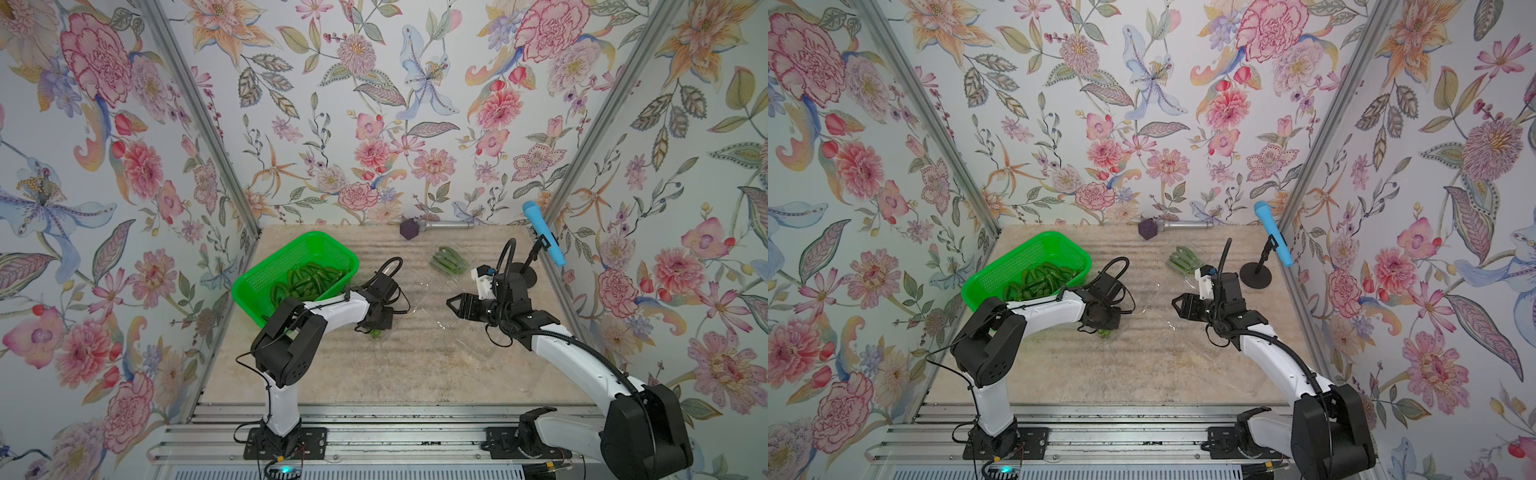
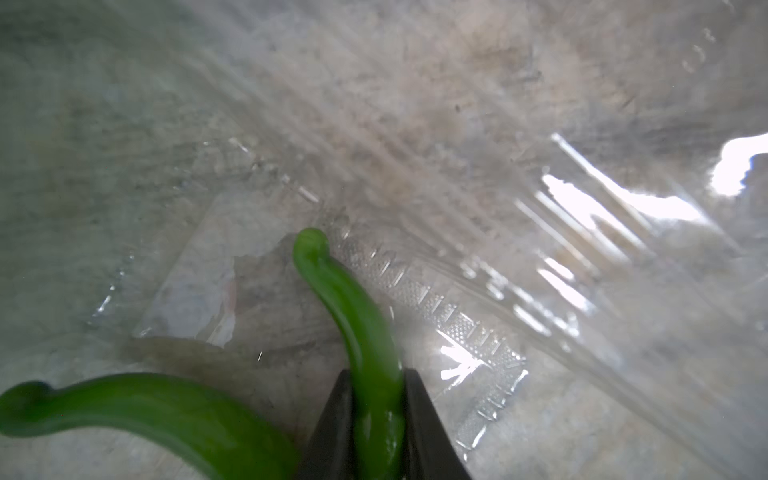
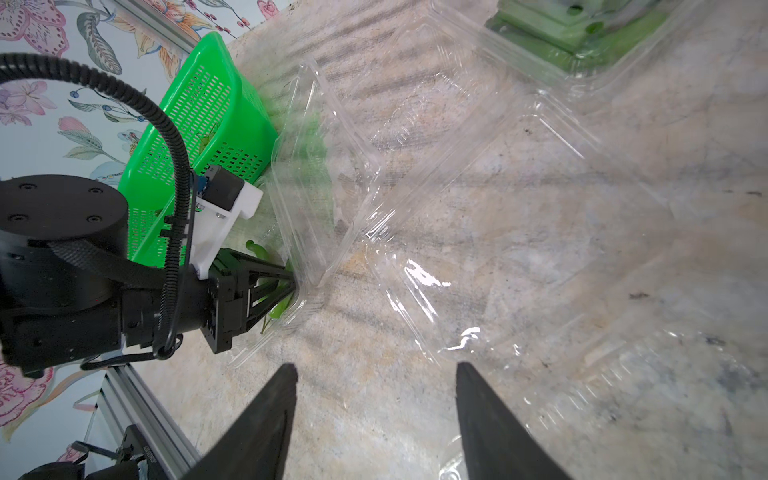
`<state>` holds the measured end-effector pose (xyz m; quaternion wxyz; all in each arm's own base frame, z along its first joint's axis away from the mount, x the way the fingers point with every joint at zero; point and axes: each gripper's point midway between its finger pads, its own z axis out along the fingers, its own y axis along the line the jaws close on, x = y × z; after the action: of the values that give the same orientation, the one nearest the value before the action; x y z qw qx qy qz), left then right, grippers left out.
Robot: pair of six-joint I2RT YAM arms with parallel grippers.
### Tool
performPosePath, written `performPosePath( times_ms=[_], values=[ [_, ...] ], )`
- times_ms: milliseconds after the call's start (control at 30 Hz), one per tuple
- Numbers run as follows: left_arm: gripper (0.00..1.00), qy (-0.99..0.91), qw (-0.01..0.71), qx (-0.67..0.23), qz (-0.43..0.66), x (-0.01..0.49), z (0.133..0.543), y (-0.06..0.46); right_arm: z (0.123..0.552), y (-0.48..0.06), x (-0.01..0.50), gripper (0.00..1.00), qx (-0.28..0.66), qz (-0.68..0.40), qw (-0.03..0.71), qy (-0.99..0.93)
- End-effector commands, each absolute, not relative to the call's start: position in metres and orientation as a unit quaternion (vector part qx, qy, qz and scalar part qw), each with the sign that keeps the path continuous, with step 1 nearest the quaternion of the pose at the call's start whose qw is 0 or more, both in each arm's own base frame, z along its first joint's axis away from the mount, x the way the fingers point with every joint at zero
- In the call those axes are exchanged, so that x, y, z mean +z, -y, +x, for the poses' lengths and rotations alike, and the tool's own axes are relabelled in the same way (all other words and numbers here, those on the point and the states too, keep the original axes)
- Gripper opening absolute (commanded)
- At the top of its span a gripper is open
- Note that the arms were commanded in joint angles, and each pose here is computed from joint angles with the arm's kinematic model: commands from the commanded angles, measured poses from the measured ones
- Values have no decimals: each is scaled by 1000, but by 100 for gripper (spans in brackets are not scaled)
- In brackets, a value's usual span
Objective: Take small green peppers out of containers
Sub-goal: Pick up the green pepper from the packing box.
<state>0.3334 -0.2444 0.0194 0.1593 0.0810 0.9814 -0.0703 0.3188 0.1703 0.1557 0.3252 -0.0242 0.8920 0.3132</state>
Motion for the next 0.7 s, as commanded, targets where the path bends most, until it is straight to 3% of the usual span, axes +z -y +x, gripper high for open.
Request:
performPosePath(
  times_ms=[0,200,367,667],
  values=[
    [10,-983,157,-52,79,20,330,237,316,-169,156,63,316,-20,322,-892],
    [1,-974,203,-68,76,69,334,231,323,-178,165,63,333,-36,319,-887],
    [0,-959,258,-97,68,129,342,218,333,-188,179,63,352,-50,320,-878],
    [3,-926,368,-80,-25,238,392,96,357,-210,198,63,372,-63,324,-867]
  ],
)
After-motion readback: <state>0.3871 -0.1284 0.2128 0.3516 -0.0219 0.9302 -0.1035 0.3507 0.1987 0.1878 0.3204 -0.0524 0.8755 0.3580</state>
